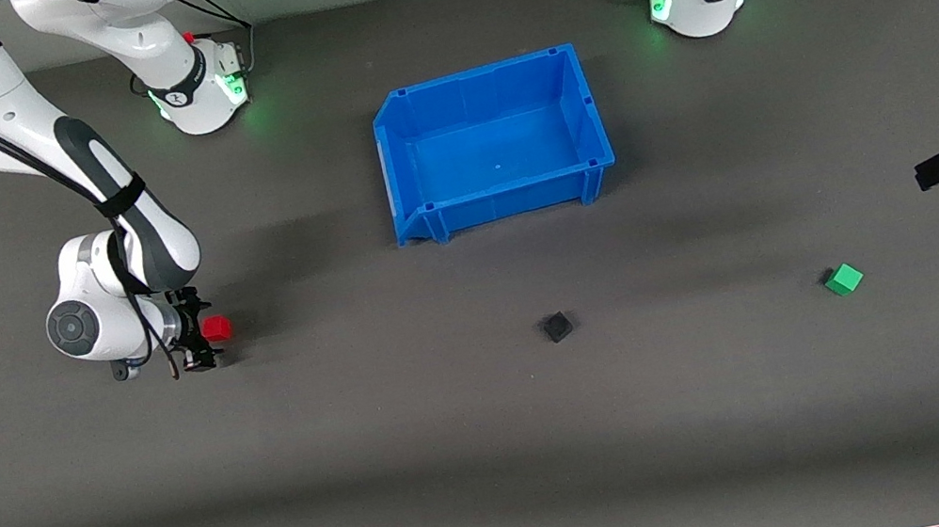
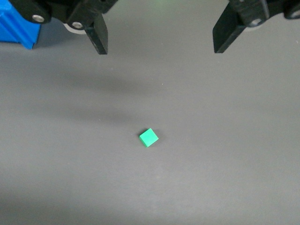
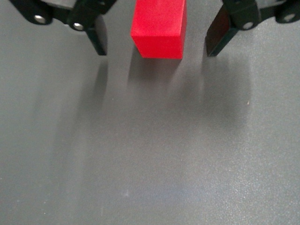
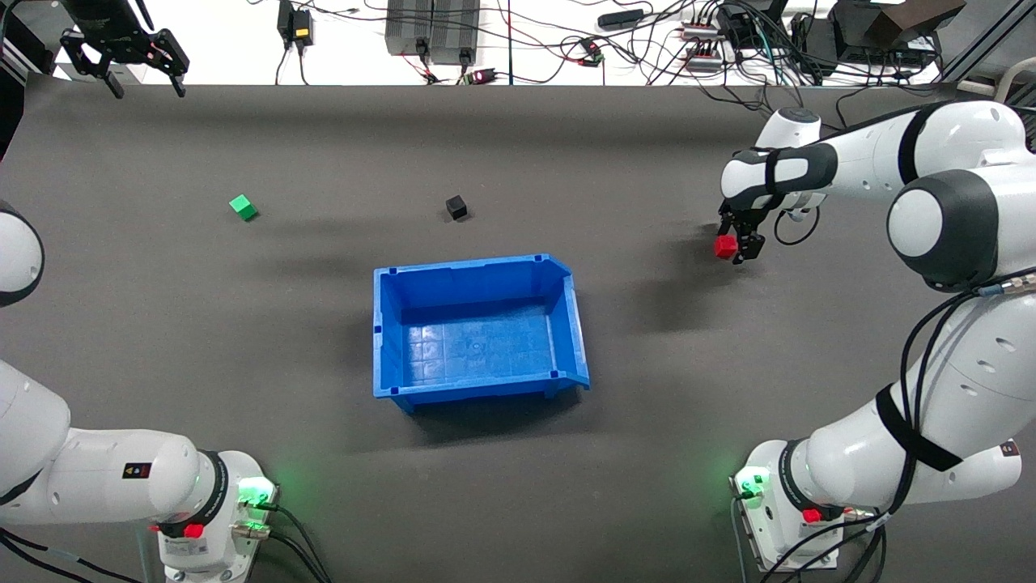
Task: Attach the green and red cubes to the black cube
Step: 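Close the right gripper on the red cube while the left gripper approaches green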
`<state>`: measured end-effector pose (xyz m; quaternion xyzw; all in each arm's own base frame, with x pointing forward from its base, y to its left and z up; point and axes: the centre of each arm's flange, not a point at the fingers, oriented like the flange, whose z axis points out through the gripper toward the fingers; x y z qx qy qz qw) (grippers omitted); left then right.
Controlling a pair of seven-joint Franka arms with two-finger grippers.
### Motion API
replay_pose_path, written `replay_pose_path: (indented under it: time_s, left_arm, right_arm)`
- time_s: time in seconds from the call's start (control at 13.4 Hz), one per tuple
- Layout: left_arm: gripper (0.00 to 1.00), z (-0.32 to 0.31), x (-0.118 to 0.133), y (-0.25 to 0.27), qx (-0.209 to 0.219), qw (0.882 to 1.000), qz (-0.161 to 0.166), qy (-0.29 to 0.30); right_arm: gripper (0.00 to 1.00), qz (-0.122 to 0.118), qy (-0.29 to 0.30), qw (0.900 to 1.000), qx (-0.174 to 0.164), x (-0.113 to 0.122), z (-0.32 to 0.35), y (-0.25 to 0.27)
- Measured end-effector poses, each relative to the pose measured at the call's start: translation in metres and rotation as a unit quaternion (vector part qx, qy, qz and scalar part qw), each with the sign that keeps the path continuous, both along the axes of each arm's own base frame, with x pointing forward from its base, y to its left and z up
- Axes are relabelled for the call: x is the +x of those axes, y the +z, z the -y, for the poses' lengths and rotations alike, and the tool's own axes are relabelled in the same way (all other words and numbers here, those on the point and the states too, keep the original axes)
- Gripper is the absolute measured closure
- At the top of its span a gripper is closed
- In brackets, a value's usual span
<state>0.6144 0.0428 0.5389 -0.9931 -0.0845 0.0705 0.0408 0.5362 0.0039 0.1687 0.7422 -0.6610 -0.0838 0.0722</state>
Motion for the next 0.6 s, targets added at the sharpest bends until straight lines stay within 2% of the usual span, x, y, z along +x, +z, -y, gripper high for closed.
replay_pose_path:
  time_s: [0.15,0.3,0.45,0.6]
  left_arm:
    - [0.0,-0.005,0.003,-0.011,0.003,1.0,-0.008,0.025]
    - [0.0,-0.006,0.008,-0.027,0.009,0.998,-0.017,0.058]
    - [0.0,-0.01,0.013,-0.046,0.011,0.997,-0.028,0.073]
    - [0.0,-0.017,0.02,-0.066,0.002,0.996,-0.031,0.086]
  right_arm:
    - [0.36,0.0,0.0,1.0,0.0,0.002,-0.001,0.002]
    - [0.6,-0.019,0.002,1.0,0.001,0.005,-0.002,0.008]
    - [0.61,-0.034,0.003,0.999,0.002,0.013,-0.004,0.02]
    - [0.61,-0.038,0.008,0.999,0.004,0.025,-0.01,0.038]
